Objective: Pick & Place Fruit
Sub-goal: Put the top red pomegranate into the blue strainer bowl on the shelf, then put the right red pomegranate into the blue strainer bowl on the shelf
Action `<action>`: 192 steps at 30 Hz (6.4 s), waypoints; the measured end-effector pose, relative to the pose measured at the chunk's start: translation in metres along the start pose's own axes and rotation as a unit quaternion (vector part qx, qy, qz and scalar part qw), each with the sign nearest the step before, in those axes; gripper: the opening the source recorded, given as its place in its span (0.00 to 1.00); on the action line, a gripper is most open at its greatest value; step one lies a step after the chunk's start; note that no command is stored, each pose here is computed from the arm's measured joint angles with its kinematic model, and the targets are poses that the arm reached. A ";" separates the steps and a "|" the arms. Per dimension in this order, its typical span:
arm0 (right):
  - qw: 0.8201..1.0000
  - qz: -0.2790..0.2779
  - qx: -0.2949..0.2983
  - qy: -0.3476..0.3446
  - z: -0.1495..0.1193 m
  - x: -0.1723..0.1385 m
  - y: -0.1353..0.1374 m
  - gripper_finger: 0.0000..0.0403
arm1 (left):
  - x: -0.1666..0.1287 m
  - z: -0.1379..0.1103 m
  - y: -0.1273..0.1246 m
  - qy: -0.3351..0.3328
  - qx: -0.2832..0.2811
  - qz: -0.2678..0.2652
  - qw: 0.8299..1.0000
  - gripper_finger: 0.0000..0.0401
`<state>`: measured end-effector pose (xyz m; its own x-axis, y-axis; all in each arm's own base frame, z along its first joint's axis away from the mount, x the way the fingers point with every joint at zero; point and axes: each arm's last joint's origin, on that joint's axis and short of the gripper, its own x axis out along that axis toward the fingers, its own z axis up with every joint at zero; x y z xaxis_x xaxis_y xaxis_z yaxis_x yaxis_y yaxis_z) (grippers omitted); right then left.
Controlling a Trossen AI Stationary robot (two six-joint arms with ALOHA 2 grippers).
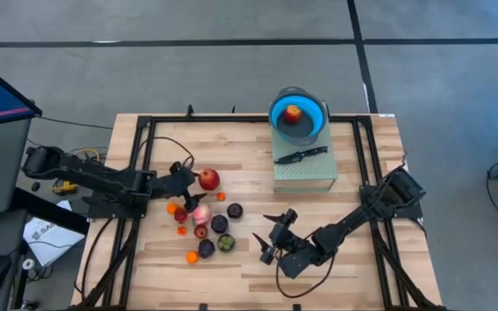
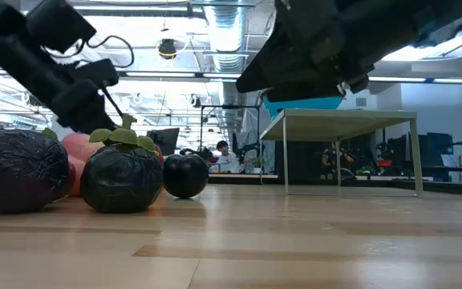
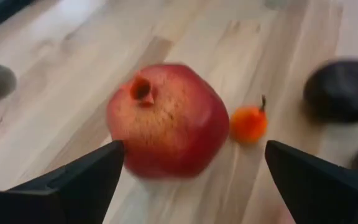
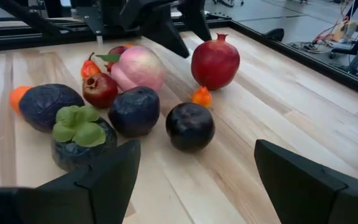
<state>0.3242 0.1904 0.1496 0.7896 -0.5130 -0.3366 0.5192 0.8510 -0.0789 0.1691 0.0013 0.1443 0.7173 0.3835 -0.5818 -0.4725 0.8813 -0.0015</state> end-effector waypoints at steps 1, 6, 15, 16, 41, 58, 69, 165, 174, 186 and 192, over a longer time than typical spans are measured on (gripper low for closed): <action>1.000 0.001 0.000 0.001 0.000 0.001 0.000 0.77 | 0.002 -0.001 0.002 -0.013 -0.013 0.002 1.000 0.95; 1.000 -0.004 0.001 0.002 0.001 0.004 -0.002 0.77 | 0.012 -0.010 0.012 -0.038 -0.076 0.027 0.996 0.96; 1.000 -0.002 0.007 -0.001 0.002 0.004 -0.001 0.77 | 0.026 -0.011 0.016 -0.061 -0.098 0.039 0.993 0.97; 1.000 -0.002 0.008 -0.001 0.002 0.004 -0.001 0.77 | 0.027 -0.012 0.016 -0.057 -0.095 0.039 0.993 0.97; 1.000 0.001 0.016 -0.005 0.003 0.004 -0.001 0.77 | 0.030 -0.008 0.017 -0.077 -0.094 0.039 0.992 0.97; 1.000 -0.001 0.026 -0.007 0.006 0.008 -0.002 0.77 | 0.032 0.059 0.033 -0.005 -0.080 0.042 0.996 0.97; 1.000 -0.005 0.026 -0.007 0.006 0.010 -0.004 0.77 | 0.064 0.098 0.059 0.103 -0.189 0.056 0.975 0.95; 0.990 -0.024 -0.071 0.119 -0.019 0.010 0.020 0.87 | 0.078 0.062 -0.089 -0.024 0.245 -0.278 0.929 0.85; 0.990 -0.083 -0.035 0.113 -0.031 0.039 0.010 0.87 | 0.094 0.053 -0.090 -0.005 0.247 -0.316 0.916 0.85; 0.985 -0.103 -0.059 0.122 -0.024 0.058 -0.003 0.88 | 0.095 0.054 -0.090 -0.016 0.246 -0.310 0.918 0.85; 0.984 -0.096 -0.053 0.138 -0.023 0.064 -0.006 0.93 | 0.094 0.053 -0.090 -0.018 0.246 -0.315 0.917 0.85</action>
<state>0.3636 0.1550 0.1074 0.5532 -0.6280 -0.5474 0.6014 0.7557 -0.2591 0.3061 -0.0270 0.1328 0.7894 -0.2434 -0.5636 0.3228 0.9455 0.0437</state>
